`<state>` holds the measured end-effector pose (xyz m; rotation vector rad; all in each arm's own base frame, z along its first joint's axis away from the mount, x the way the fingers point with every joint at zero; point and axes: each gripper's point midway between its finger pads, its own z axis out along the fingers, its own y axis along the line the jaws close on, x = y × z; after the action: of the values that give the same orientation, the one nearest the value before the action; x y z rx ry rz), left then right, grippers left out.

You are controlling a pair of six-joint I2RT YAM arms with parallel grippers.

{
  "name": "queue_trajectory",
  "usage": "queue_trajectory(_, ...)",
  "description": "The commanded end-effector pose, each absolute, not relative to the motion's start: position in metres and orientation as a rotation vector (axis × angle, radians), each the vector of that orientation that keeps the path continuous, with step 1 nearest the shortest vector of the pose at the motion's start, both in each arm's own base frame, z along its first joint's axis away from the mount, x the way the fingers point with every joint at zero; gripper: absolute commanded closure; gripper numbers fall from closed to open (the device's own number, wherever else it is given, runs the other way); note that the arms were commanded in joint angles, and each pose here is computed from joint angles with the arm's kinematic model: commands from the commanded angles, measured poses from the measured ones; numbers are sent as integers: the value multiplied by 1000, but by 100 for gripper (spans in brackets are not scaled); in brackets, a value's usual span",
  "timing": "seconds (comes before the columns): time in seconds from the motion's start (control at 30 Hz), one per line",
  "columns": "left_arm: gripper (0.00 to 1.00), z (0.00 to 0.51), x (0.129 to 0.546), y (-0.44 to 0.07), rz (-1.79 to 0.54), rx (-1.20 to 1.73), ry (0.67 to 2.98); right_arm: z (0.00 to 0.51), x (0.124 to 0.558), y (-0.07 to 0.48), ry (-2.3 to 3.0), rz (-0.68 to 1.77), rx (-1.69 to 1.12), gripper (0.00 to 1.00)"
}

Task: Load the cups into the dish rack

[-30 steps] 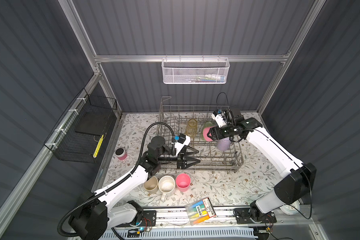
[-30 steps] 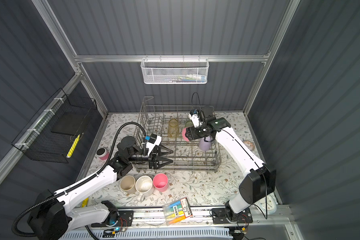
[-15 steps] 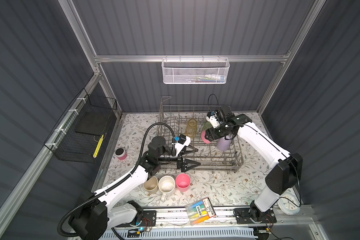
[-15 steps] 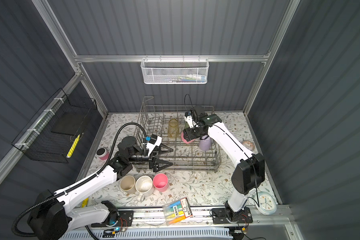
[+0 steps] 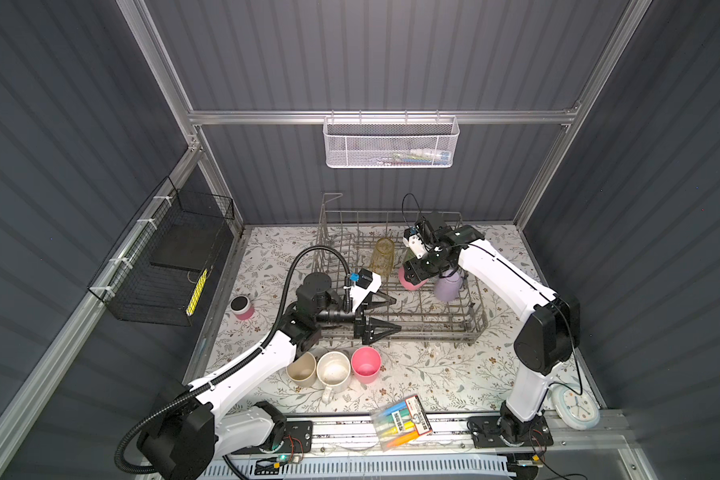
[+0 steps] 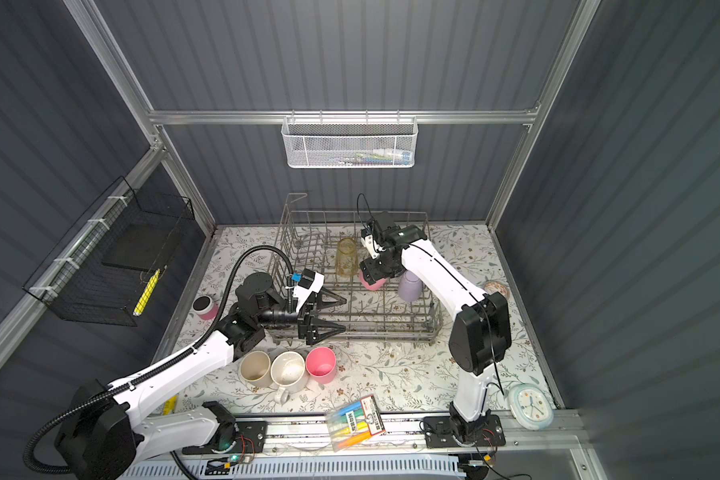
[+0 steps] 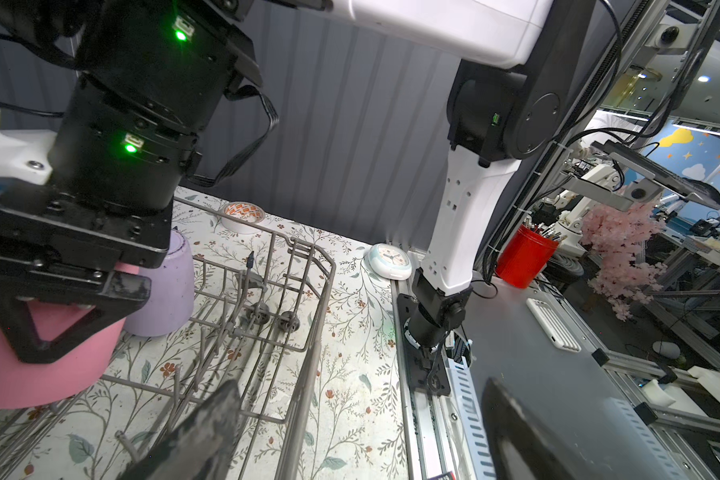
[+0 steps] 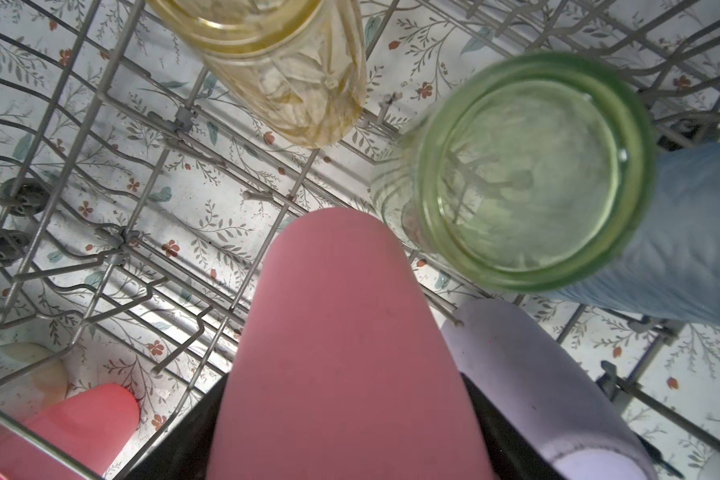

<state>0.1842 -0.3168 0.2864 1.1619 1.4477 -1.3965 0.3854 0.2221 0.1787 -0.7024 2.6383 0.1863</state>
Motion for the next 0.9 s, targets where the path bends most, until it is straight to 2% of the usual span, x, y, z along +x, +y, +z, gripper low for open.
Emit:
queue_trajectory(0.0,10,288,180,-315,-1386,1184,1421,180,389,221,2638,129,-718,41)
queue_trajectory(0.43,10,288,177,-313,-1382,1186,1420,174,405,220,2633,22,-717,39)
queue_trajectory(0.87,11,288,178,-314,-1385,1192,1419,162,403,230,2667,28,-770,38)
